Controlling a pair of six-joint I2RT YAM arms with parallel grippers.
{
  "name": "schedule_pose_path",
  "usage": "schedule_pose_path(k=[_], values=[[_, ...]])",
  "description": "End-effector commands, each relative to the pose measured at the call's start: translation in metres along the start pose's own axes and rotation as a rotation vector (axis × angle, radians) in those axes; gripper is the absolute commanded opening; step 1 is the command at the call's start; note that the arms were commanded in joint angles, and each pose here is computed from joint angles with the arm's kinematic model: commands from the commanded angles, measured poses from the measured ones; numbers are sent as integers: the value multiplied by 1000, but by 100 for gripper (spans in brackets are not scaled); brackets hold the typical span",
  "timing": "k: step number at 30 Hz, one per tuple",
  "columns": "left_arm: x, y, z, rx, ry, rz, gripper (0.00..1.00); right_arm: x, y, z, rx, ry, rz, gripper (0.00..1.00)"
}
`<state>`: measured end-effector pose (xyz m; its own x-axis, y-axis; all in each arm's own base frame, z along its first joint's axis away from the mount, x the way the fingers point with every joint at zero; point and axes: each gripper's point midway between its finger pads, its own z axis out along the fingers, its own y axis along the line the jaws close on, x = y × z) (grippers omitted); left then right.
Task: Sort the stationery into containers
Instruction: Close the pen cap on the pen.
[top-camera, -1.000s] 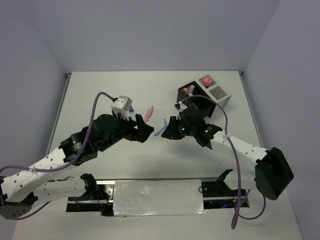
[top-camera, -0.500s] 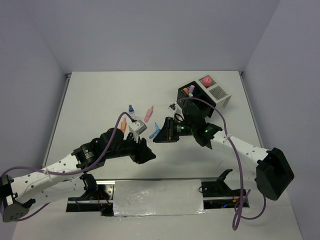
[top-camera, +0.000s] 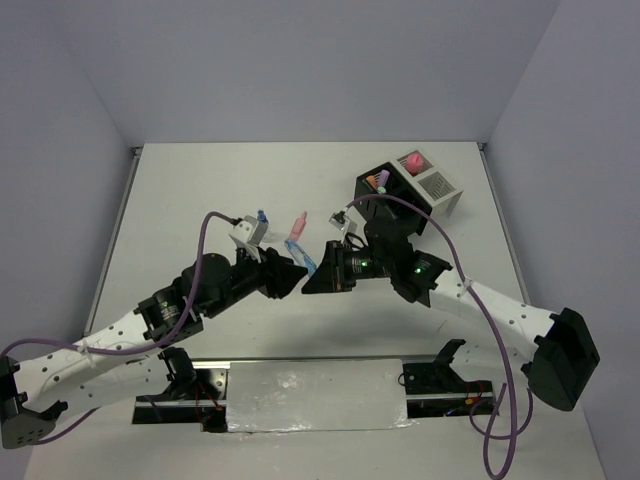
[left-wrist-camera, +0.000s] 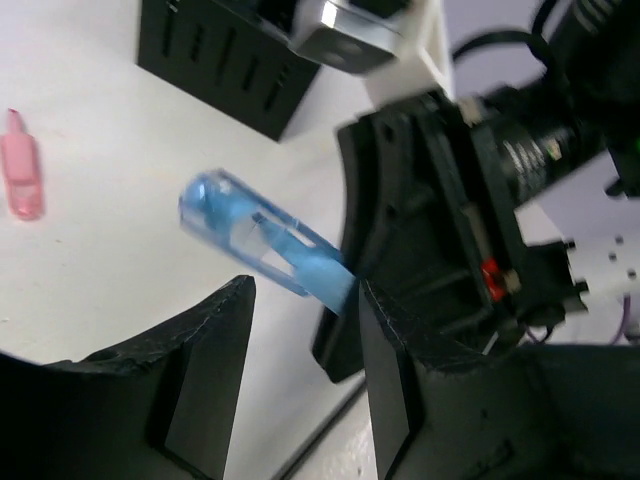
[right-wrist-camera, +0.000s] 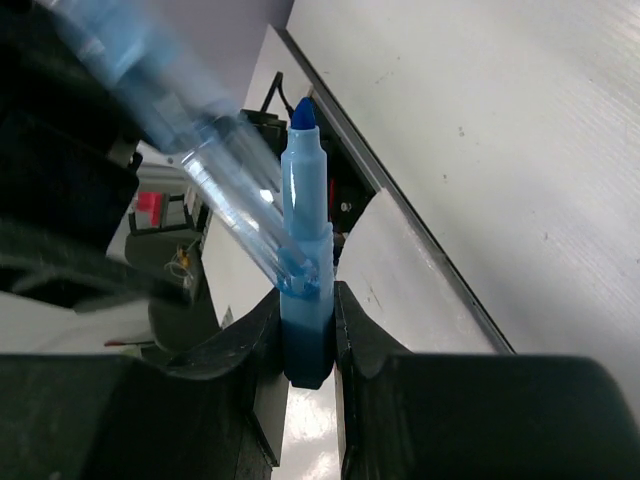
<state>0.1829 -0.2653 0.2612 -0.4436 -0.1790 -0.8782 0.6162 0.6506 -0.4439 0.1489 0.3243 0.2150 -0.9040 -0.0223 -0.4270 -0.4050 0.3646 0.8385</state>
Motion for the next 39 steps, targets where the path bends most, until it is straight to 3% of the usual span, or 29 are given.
schedule_pose_path(k=[1, 8, 12, 14, 19, 20, 23, 27, 31, 36, 38, 39], values=[[-55, -2, -7, -49, -198, -62, 58, -5, 21, -10, -56, -40, -75, 0], [-38, 4, 1, -62, -145, -71, 58, -3, 58, -23, -203, -64, -211, 0], [-28, -9, 0, 66, -169, -85, 59, 3, 65, -27, -226, -43, -259, 0], [-41, -21, -9, 145, -237, -96, 60, 2, 67, -31, -219, -52, -279, 0], [-50, -43, -35, 321, -343, -68, 75, 3, 66, -37, -192, -54, -306, 0], [-45, -41, -36, 325, -344, -66, 83, 3, 66, -38, -186, -56, -316, 0], [-49, -42, -42, 344, -378, -76, 90, 1, 77, -47, -207, -77, -341, 0], [-42, -49, -44, 415, -380, -99, 92, 0, 108, -66, -306, -103, -432, 0], [-49, -68, -57, 557, -435, -176, 95, 1, 130, -83, -369, -116, -501, 0], [-62, -89, -74, 746, -495, -312, 99, -9, 155, -90, -400, -108, -426, 0], [-63, -98, -70, 802, -465, -373, 99, -10, 176, -96, -488, -100, -432, 0], [-74, -107, -84, 882, -510, -378, 99, -8, 182, -99, -525, -93, -443, 0]])
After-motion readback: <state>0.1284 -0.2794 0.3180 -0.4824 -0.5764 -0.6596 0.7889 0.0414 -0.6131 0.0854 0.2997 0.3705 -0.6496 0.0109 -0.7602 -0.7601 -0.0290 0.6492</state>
